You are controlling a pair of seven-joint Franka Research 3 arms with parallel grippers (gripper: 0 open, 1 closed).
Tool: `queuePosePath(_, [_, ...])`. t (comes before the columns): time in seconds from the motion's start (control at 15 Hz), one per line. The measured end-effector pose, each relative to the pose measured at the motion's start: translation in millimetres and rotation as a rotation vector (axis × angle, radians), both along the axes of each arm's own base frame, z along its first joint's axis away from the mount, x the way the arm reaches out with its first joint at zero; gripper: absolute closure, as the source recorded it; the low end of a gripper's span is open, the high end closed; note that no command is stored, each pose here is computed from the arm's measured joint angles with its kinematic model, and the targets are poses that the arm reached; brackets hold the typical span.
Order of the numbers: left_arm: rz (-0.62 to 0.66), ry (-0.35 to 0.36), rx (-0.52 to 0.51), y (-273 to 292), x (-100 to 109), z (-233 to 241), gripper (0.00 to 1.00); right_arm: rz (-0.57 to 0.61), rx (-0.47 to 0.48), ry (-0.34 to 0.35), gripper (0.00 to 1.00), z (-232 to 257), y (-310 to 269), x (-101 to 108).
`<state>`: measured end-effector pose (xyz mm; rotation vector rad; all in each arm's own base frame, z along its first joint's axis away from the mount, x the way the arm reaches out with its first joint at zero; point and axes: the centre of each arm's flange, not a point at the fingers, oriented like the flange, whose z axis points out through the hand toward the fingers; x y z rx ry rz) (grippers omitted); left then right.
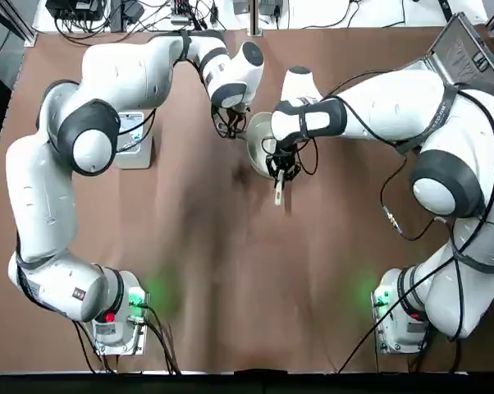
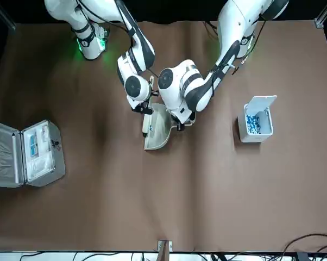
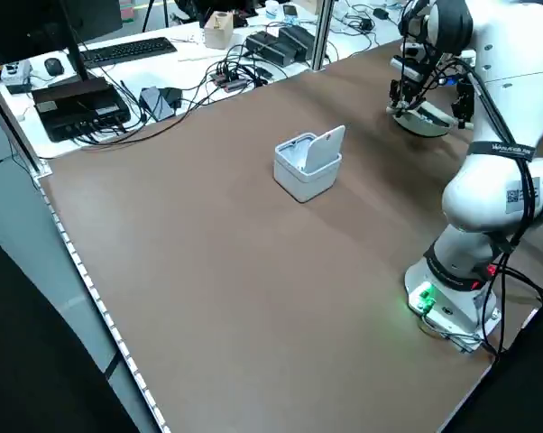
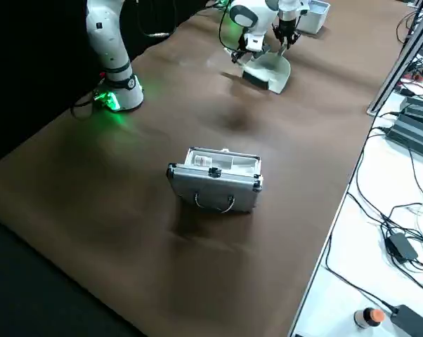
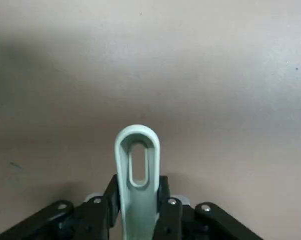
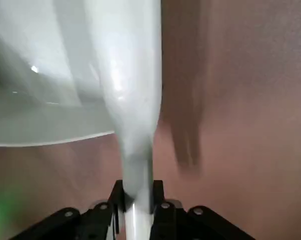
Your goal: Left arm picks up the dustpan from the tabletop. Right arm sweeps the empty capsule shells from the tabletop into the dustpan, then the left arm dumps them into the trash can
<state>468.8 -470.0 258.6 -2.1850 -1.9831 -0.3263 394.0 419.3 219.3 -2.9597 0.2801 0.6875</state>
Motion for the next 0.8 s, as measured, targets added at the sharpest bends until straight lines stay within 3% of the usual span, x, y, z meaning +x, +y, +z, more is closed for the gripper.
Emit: queuePosePath(0.8, [0.003, 0.0, 0.001, 1, 1, -1, 0.67, 0.019, 0.025, -0.01, 0.74, 3, 24, 0])
